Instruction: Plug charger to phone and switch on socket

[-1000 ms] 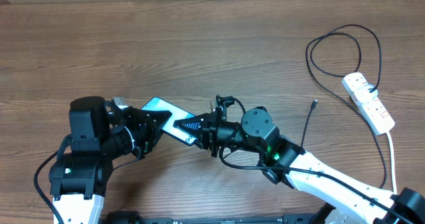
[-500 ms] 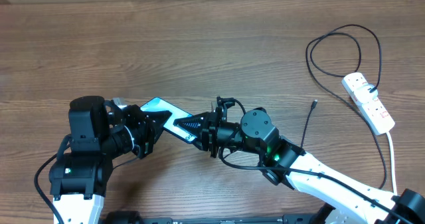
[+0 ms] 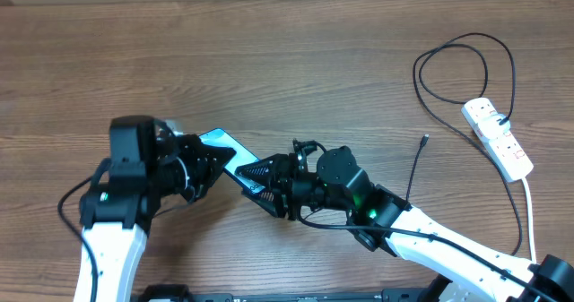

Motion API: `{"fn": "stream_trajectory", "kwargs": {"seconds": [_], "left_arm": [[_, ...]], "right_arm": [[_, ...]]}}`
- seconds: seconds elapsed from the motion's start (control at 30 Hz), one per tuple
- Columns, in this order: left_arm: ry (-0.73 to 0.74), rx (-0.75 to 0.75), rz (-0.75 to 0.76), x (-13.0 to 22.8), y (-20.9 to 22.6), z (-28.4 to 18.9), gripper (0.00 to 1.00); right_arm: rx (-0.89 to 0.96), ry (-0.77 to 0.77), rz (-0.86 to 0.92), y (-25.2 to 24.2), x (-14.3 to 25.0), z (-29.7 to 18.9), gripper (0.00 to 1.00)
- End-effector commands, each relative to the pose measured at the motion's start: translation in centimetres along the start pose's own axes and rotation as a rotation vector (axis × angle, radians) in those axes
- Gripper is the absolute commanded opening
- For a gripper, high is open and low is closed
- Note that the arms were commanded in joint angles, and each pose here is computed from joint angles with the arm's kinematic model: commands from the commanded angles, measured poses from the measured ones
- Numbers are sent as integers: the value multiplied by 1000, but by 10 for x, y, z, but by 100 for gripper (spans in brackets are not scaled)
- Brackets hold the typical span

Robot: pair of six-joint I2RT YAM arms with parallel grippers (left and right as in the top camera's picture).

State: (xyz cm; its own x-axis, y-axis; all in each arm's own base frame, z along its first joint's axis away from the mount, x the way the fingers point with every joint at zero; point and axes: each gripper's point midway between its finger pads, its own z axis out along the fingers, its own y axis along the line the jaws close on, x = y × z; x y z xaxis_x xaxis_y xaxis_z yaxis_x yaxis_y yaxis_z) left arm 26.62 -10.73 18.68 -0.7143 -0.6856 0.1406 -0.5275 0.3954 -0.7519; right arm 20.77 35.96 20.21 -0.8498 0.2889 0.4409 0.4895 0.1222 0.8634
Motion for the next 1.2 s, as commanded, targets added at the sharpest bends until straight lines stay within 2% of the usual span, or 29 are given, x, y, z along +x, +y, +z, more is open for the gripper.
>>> {"fn": "stream_trajectory", "kwargs": {"seconds": [0.0, 0.03, 0.07, 0.1, 0.2, 0.23, 0.3, 0.43, 0.5, 0.67, 0.87, 1.03, 1.17], "left_arm": [[39, -40, 82, -5, 9, 15, 4], [56, -48, 73, -6, 11, 20, 4], [65, -56, 77, -8, 13, 24, 4], [72, -65, 86, -11, 16, 29, 4], [101, -91, 98, -15, 24, 40, 4], [124, -90, 100, -13, 26, 43, 4], [187, -56, 126, -7, 23, 48, 4], [360, 129, 258, 16, -1, 50, 4], [439, 222, 310, 27, -10, 47, 4], [486, 273, 355, 33, -12, 46, 4], [480, 270, 362, 32, -11, 47, 4], [476, 270, 377, 32, -11, 47, 4], [476, 270, 376, 32, -11, 47, 4]], "right_arm": [[16, -89, -81, -1, -13, -2, 58], [39, -148, -142, -7, -24, -3, 64], [72, -217, -211, -13, -37, -6, 75], [97, -258, -249, -17, -45, -8, 82], [201, -391, -384, -34, -72, -19, 98], [227, -415, -429, -36, -77, -22, 100], [262, -436, -544, -36, -84, -26, 100], [319, -459, -778, -28, -98, -36, 100], [387, -500, -820, -29, -114, -50, 100], [610, -653, -770, -42, -166, -109, 100], [800, -794, -596, -69, -221, -196, 100], [903, -907, -546, -79, -254, -251, 84], [1026, -991, -486, -99, -276, -279, 83]]}}
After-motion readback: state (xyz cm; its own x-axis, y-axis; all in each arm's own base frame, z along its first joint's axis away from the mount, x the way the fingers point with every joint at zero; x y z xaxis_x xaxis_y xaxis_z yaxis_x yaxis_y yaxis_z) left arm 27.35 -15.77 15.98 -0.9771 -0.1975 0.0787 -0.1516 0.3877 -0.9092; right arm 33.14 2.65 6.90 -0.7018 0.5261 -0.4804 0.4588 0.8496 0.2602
